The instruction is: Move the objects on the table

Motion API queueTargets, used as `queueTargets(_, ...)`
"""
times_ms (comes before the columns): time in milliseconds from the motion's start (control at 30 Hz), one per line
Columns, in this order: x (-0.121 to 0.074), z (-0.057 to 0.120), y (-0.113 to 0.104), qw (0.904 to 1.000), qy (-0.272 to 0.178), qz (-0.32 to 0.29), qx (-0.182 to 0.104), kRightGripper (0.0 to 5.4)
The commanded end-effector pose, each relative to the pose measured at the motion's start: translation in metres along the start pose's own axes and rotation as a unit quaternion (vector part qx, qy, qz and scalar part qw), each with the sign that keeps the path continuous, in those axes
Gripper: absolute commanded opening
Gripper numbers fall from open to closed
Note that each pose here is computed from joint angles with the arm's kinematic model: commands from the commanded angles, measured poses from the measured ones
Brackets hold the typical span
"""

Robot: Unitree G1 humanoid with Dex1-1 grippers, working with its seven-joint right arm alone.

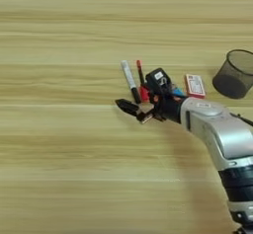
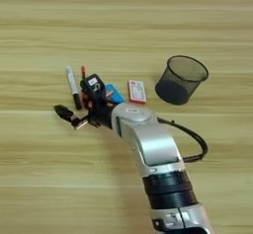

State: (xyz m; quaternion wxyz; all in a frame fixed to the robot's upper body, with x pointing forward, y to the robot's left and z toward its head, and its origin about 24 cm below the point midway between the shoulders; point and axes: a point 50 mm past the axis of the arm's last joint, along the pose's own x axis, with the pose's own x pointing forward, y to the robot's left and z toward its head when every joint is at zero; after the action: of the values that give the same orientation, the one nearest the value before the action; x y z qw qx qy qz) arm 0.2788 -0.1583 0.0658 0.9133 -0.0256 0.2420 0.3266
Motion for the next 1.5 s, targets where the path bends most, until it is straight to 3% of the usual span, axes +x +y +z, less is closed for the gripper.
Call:
queueTargets(33,-0.001,0.035,-0.014,0.9982,-0.050,-0.023,-0.026,5.36)
queueTargets(667,0.011,0.027,-0.023,0.9987,-0.025,-0.036,-0.025,5.36)
queueTargets(933,0.015,0.020,-0.029,0.9961,-0.002,-0.075,-0.048,5.36)
queueTargets(1200,0.009,0.021,-0.042,0.9907,-0.008,-0.125,-0.053,5.36)
queueTargets(1500,0.005,0.023,-0.046,0.9894,-0.020,-0.135,-0.049,5.36)
